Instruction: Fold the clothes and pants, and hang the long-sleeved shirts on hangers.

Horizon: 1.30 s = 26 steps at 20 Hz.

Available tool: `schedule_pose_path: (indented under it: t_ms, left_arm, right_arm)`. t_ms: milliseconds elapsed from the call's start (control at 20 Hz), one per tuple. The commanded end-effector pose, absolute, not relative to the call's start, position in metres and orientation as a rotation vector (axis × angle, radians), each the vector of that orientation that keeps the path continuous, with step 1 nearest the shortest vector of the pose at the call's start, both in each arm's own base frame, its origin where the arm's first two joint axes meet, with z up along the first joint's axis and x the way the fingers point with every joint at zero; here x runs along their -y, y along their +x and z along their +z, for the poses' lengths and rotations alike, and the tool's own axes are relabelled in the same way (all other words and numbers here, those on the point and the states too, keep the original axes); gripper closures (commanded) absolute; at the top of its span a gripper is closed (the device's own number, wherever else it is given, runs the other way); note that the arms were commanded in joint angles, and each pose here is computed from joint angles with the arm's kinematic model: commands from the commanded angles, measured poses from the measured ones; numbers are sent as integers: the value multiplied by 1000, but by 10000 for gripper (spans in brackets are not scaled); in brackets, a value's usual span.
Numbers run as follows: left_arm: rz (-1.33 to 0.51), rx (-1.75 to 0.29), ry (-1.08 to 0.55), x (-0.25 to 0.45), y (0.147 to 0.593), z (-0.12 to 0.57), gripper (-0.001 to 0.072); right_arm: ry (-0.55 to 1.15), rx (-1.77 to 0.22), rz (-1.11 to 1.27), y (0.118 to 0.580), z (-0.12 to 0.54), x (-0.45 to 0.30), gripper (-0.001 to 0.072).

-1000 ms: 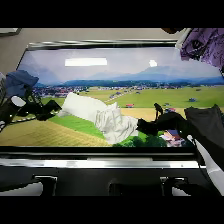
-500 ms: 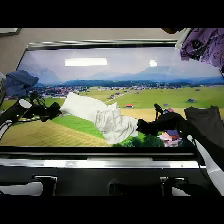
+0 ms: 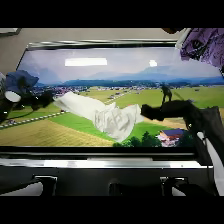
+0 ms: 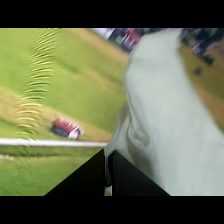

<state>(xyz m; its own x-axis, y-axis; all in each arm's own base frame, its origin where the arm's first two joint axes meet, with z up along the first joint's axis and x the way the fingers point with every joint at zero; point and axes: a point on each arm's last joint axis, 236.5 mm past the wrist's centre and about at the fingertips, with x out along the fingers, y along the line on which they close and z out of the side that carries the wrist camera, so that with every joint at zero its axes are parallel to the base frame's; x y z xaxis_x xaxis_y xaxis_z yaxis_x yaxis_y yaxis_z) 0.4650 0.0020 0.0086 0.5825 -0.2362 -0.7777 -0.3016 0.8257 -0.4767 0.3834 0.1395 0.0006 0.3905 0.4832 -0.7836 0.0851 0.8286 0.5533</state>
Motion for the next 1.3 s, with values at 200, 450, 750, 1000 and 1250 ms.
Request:
schedule_pose_path:
  t_ms: [200,450,750,1000,1250]
  left_arm:
    - [11,-228,-385,-53,431,379,694]
    - [111,9,-208,-54,314,484,693]
    - [111,-104,-180,-33,261,464,693]
    - [103,-245,-244,-49,319,410,693]
    - [26,-492,-344,-52,441,271,693]
  right_arm:
    - [159,-452,53,431,341,-39,680]
    - [103,-46,-44,312,507,3,680]
    - [144,25,-44,256,529,9,680]
    - [188,-137,-61,362,474,0,680]
    - [232,-392,-16,512,343,-32,680]
